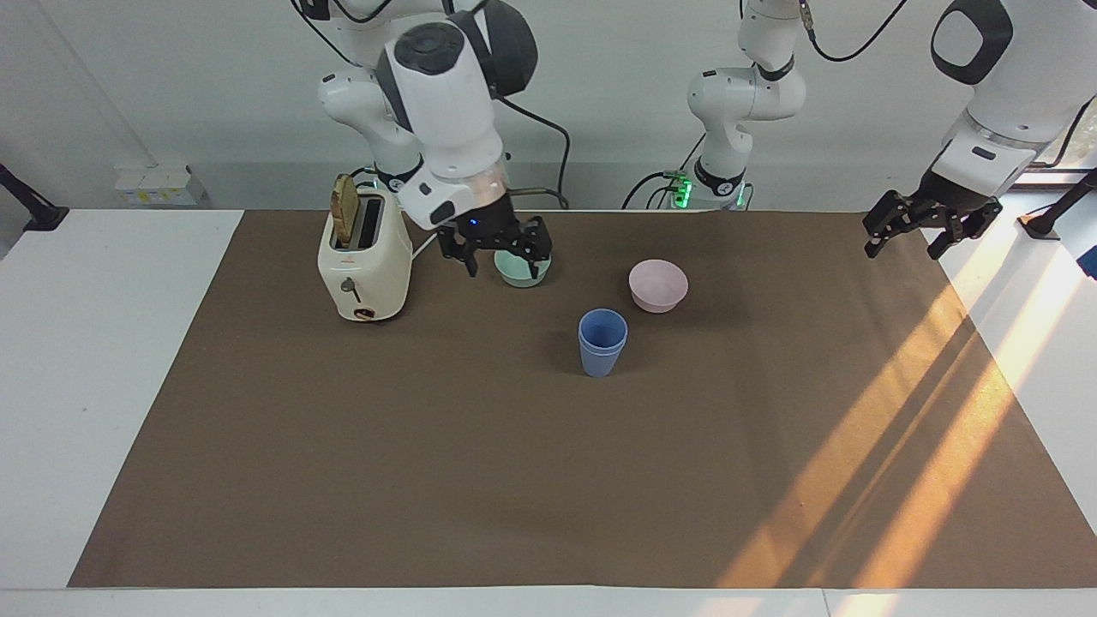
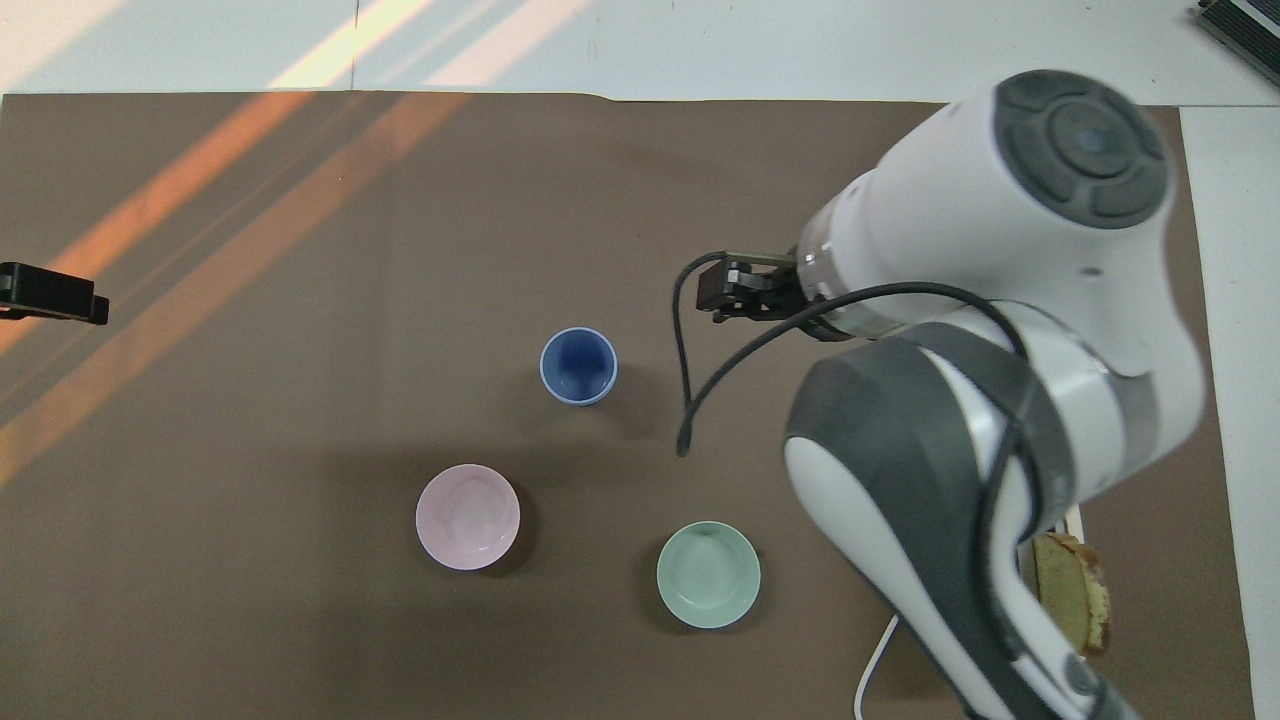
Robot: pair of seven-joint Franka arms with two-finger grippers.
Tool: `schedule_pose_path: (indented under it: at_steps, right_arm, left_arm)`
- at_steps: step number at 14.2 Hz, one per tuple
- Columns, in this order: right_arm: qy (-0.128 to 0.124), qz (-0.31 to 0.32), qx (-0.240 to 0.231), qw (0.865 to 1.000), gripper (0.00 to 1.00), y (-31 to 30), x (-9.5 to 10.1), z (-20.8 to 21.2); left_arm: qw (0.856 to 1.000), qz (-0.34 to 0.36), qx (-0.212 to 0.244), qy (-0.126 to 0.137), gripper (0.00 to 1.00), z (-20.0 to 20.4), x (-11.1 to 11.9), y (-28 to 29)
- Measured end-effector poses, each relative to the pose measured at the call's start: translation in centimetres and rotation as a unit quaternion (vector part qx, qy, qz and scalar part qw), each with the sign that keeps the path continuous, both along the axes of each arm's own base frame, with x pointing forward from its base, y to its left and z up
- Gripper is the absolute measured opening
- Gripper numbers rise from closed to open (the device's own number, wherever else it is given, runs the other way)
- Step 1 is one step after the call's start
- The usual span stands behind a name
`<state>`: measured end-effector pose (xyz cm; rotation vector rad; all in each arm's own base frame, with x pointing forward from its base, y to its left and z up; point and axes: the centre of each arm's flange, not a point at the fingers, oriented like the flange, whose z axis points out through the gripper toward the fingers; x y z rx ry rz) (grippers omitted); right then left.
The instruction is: Stack blue cups with both arms
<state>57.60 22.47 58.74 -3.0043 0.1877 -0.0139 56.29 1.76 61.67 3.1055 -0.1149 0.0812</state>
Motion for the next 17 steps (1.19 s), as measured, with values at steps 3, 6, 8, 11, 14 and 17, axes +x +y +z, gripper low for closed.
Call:
schedule_pose_path:
  at_steps: [3, 6, 8, 11, 14, 17]
  right_arm:
    - [0.003, 0.048, -0.022, 0.999, 1.0, -8.0, 0.0, 2.5]
    - [-0.004, 0.079, -0.071, 0.994, 1.0, -12.4, -0.9, 4.7]
    - [-0.005, 0.071, -0.078, 0.994, 1.0, -15.1, -1.3, 5.7]
    - [-0.001, 0.05, -0.078, 0.996, 1.0, -19.6, -0.9, 5.5]
    - [0.008, 0.043, -0.078, 0.996, 1.0, -20.6, -0.9, 4.6]
    - [0.014, 0.043, -0.078, 0.996, 1.0, -20.6, -1.3, 4.0]
  left_arm:
    - [1.0, 0.0, 0.0, 0.0, 1.0, 0.0, 0.0, 0.0]
    - [1.0, 0.0, 0.0, 0.0, 1.0, 0.0, 0.0, 0.0]
    - [1.0, 0.0, 0.0, 0.0, 1.0, 0.0, 0.0, 0.0]
    - [1.0, 0.0, 0.0, 0.0, 1.0, 0.0, 0.0, 0.0]
    - [1.0, -0.001, 0.0, 0.0, 1.0, 0.0, 0.0, -0.1]
    - [1.0, -0.001, 0.0, 0.0, 1.0, 0.0, 0.0, -0.1]
